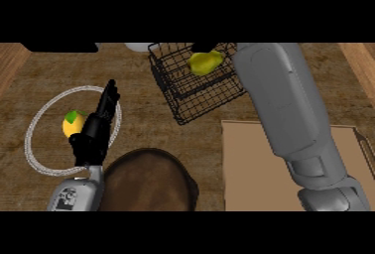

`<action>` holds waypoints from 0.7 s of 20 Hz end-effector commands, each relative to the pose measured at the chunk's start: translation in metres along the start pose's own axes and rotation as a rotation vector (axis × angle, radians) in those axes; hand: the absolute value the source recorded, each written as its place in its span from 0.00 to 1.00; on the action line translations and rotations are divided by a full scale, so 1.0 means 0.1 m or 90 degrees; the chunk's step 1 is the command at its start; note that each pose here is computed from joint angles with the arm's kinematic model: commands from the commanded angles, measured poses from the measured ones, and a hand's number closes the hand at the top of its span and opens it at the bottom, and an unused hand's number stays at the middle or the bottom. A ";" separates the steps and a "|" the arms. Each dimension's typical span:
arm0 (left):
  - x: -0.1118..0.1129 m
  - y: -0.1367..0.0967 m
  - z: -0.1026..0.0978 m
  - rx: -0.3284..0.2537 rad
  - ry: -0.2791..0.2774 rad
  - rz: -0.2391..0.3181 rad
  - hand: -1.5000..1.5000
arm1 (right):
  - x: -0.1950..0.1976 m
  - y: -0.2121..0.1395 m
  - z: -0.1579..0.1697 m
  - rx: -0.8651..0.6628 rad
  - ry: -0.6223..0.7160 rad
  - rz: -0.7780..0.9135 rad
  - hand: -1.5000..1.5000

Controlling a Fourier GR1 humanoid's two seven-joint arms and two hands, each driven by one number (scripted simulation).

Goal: Pick the pear from the tray and place it in the tiered basket

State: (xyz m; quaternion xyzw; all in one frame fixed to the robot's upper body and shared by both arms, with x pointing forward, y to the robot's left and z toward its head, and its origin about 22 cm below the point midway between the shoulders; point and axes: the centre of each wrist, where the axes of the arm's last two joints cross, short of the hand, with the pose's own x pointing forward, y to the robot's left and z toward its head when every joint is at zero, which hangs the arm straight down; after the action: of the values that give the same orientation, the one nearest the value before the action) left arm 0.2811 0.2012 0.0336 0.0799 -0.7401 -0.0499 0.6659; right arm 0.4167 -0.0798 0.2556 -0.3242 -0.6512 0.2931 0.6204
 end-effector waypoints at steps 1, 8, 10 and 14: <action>-0.12 -0.04 0.13 -0.005 0.001 0.001 0.50 | -0.10 -0.27 -0.06 -0.073 0.025 -0.112 0.00; -0.16 0.00 0.16 0.009 0.016 -0.004 0.50 | -0.88 -0.84 0.04 -0.148 0.130 -0.200 0.00; -0.14 0.06 0.20 0.010 0.014 -0.004 0.50 | -1.13 -1.06 0.14 -0.153 0.153 -0.242 0.00; -0.15 0.09 0.12 0.025 0.017 0.000 0.50 | -1.76 -1.38 0.46 -0.156 0.131 -0.266 0.00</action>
State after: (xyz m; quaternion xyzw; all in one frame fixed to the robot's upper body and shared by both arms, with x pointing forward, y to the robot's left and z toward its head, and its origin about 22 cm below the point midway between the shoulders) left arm 0.2675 0.2080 0.0228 0.0915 -0.7343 -0.0404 0.6714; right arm 0.3947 -0.2506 0.2537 -0.2925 -0.6595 0.0617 0.6897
